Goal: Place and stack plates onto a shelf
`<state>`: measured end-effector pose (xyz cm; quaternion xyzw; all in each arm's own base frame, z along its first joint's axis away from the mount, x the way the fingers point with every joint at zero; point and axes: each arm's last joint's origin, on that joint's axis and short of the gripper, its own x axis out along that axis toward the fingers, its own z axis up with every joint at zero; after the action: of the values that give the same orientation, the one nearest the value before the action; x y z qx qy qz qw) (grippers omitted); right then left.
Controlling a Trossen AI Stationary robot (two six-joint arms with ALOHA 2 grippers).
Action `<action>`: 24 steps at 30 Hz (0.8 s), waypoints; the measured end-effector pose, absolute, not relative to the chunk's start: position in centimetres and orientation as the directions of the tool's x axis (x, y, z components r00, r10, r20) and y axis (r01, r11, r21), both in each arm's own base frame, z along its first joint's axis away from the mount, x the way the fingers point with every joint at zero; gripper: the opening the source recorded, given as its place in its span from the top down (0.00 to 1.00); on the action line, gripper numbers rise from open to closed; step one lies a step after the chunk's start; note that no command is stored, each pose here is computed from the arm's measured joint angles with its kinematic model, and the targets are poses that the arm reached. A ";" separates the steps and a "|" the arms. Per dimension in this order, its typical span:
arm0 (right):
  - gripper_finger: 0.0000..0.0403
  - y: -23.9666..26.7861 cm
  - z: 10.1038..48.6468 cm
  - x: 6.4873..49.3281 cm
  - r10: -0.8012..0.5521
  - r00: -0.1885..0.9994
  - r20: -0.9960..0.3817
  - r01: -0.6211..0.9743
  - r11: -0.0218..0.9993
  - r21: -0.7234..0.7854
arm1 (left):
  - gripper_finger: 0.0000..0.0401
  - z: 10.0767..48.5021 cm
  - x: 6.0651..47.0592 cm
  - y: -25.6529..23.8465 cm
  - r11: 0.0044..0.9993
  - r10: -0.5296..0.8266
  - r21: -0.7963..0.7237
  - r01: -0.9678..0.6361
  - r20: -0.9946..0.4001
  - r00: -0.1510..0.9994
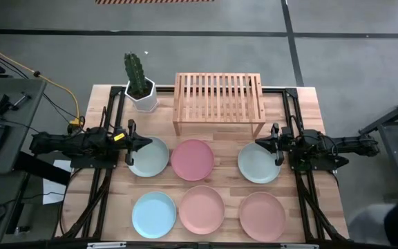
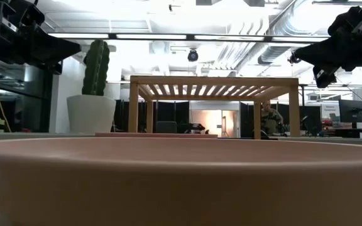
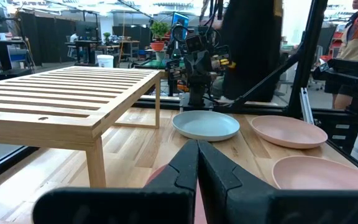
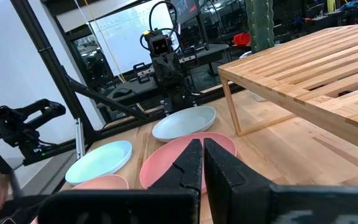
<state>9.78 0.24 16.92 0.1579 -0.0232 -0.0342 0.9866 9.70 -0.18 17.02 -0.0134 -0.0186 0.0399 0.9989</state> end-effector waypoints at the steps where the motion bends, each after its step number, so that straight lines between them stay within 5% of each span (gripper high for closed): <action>1: 1.00 0.2 16.9 9.8 -0.075 0.997 0.035 0.060 0.948 0.313 | 1.00 17.0 9.7 -0.2 0.996 0.080 -0.028 -0.079 0.036 0.996; 24: 1.00 0.2 16.9 9.8 -0.081 0.996 0.035 0.066 0.947 0.313 | 1.00 17.2 9.7 -0.2 0.995 0.080 0.047 -0.083 0.057 0.995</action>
<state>9.78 0.22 16.92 0.1580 -0.0238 -0.0372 0.9865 9.69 -0.18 17.23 0.0245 -0.0274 0.0410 0.9985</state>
